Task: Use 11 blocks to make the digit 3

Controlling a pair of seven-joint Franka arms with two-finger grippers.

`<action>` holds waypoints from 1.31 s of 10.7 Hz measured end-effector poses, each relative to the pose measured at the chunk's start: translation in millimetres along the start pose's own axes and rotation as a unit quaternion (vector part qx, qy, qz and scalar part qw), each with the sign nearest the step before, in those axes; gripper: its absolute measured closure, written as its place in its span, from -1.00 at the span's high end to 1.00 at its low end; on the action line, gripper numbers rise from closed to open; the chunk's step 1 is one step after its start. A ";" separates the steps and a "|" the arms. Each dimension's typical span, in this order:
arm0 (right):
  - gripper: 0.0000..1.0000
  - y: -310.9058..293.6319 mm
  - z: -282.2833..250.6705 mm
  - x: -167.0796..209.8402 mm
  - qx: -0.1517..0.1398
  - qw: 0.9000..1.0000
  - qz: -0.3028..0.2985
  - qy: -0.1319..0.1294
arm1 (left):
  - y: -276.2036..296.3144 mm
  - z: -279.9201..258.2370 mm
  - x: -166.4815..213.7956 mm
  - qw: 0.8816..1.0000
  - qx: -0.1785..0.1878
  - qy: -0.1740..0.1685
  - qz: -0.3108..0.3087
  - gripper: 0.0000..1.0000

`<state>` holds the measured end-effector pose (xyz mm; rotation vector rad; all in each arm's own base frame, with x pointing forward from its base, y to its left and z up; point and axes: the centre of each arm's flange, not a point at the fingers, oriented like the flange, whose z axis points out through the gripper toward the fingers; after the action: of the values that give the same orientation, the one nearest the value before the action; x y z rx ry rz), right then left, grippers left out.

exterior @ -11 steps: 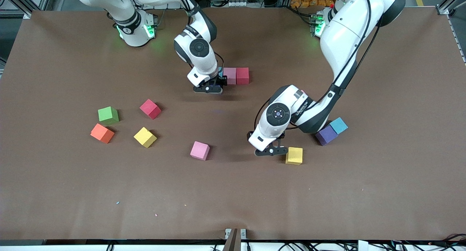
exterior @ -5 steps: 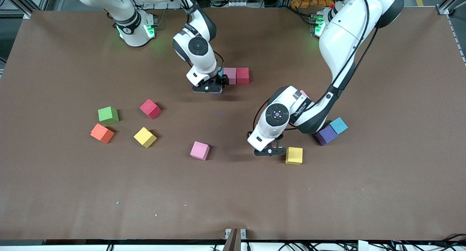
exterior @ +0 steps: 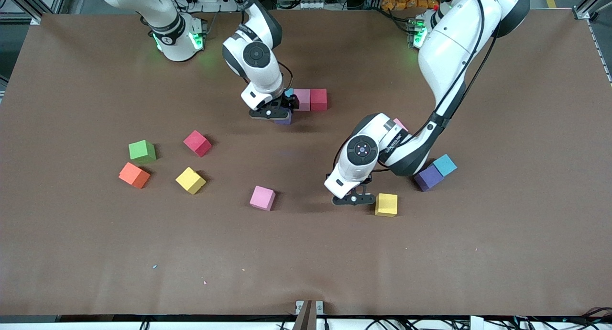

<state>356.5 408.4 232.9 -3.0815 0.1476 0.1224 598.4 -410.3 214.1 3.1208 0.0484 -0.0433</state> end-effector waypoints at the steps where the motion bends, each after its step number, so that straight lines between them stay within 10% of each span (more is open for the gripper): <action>1: 1.00 5.8 -4.7 9.8 0.001 1.000 0.010 0.001 | -0.4 -3.3 2.6 1.000 -0.002 0.003 -0.002 0.07; 10: 1.00 79.9 -68.8 173.1 0.007 0.997 0.069 0.016 | -7.9 -90.3 9.4 0.980 0.003 0.027 -0.197 0.07; 14: 1.00 40.2 -68.0 233.1 0.015 0.998 0.061 0.024 | -8.7 -118.6 -1.4 0.942 0.004 -0.003 -0.334 0.07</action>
<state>589.1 342.8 279.5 -3.0456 0.3355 0.0502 600.0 -399.2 332.5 2.9430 1.0953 -0.0605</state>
